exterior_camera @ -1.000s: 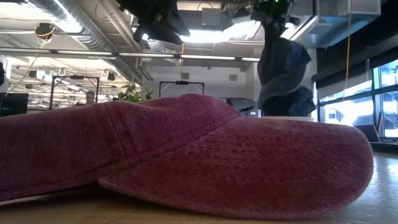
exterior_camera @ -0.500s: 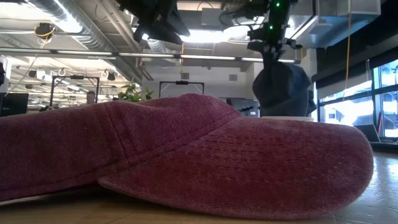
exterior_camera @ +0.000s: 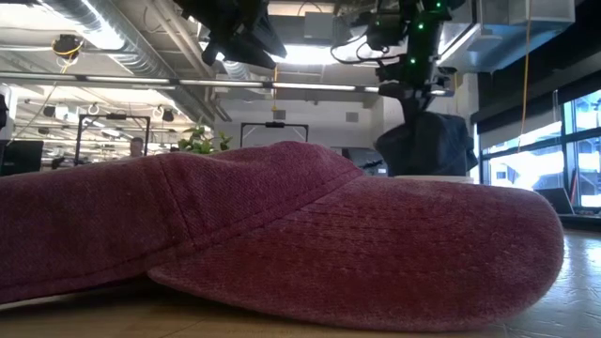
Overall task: Pick & Place hat
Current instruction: Put the blue cap into the white bin, then put the red cap into the gray bin
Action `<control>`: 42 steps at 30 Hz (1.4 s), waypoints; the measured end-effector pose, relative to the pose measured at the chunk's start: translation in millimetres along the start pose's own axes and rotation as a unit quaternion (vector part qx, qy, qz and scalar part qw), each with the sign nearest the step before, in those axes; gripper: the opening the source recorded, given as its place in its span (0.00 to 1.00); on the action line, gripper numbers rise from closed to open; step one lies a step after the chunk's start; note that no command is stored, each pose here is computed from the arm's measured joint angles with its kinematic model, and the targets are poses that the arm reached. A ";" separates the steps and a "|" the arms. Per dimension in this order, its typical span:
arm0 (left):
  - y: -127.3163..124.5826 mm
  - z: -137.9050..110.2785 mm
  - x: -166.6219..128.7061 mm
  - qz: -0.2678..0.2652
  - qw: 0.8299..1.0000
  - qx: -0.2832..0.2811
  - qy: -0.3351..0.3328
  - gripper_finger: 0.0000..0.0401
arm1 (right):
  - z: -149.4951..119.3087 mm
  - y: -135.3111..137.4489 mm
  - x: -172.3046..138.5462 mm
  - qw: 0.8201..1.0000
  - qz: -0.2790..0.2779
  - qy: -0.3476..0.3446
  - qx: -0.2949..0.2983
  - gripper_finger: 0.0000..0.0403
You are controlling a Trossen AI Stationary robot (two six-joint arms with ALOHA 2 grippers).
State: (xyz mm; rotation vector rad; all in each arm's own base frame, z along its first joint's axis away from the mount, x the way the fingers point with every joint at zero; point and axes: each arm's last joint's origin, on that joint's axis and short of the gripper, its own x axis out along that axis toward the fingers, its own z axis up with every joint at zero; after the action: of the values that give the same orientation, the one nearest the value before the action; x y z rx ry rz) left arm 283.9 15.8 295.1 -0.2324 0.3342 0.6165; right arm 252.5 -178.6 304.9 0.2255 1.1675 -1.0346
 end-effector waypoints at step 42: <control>-45.0 -49.0 -40.0 -0.106 0.974 -0.088 0.182 0.39 | 38.0 47.1 -97.0 0.937 0.179 -0.251 -0.163 0.55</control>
State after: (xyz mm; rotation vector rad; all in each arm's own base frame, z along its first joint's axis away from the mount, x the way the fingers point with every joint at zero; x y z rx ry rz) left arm 268.6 -56.0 270.0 -0.5475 0.6011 0.3891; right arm 311.5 -123.6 385.9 -0.0879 0.7730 -0.5186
